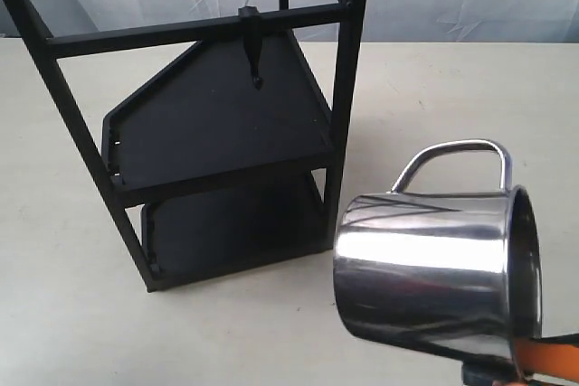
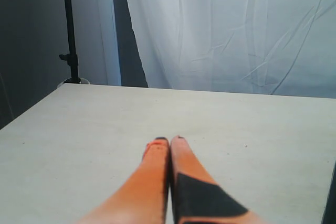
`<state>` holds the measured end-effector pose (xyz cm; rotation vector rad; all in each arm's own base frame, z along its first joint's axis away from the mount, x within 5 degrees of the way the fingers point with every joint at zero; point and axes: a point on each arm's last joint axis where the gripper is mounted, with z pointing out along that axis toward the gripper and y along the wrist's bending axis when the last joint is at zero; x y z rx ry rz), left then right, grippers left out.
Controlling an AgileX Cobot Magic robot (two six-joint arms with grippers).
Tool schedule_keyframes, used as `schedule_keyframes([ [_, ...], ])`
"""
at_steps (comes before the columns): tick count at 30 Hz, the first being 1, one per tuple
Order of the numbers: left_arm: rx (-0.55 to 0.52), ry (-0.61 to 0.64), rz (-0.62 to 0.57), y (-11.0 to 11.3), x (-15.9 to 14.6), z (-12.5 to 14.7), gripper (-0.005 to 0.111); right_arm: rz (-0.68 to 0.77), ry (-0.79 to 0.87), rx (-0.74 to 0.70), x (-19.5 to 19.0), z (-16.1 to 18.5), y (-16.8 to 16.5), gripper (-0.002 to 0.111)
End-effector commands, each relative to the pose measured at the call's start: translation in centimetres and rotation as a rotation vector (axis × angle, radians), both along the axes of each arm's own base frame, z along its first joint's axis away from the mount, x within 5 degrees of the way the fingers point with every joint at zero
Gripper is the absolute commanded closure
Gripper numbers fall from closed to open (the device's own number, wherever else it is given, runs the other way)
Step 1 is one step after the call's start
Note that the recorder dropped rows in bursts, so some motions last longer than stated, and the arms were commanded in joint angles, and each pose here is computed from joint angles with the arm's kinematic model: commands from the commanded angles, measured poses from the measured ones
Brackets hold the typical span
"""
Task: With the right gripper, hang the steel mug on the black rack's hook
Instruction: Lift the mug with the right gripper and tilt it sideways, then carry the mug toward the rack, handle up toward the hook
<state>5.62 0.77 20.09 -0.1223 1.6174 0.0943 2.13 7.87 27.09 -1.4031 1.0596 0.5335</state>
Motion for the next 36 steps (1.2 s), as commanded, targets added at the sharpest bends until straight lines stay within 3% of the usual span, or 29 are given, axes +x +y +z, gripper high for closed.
schedule_keyframes([
  [1,-0.008,-0.011,-0.009,-0.1,0.0,0.1,0.105,0.015,-0.282,-0.1,0.3,-0.1,0.0,0.109],
  [7,-0.008,-0.011,-0.009,-0.1,0.0,0.1,0.105,-0.148,-0.295,-0.083,3.2,0.2,2.5,0.109],
  [14,-0.008,-0.011,-0.009,-0.1,0.0,0.1,0.105,-0.187,-0.29,-0.097,4.2,0.3,3.8,0.109],
  [22,-0.008,-0.011,-0.009,-0.1,0.0,0.1,0.105,0.028,-0.223,-0.475,6.2,-1.4,10.0,0.109],
  [26,-0.008,-0.011,-0.009,-0.1,0.0,0.1,0.105,-0.011,-0.212,-0.467,7.2,0.2,11.4,0.109],
  [30,-0.008,-0.011,-0.009,-0.1,0.0,0.1,0.105,-0.166,-0.13,-0.698,8.9,1.0,11.2,0.109],
  [32,-0.008,-0.011,-0.009,-0.1,0.0,0.1,0.105,-0.306,-0.2,-0.795,9.9,1.3,10.6,0.109],
  [36,-0.008,-0.011,-0.009,-0.1,0.0,0.1,0.105,-0.315,-0.293,-0.761,9.2,1.9,11.3,0.109],
])
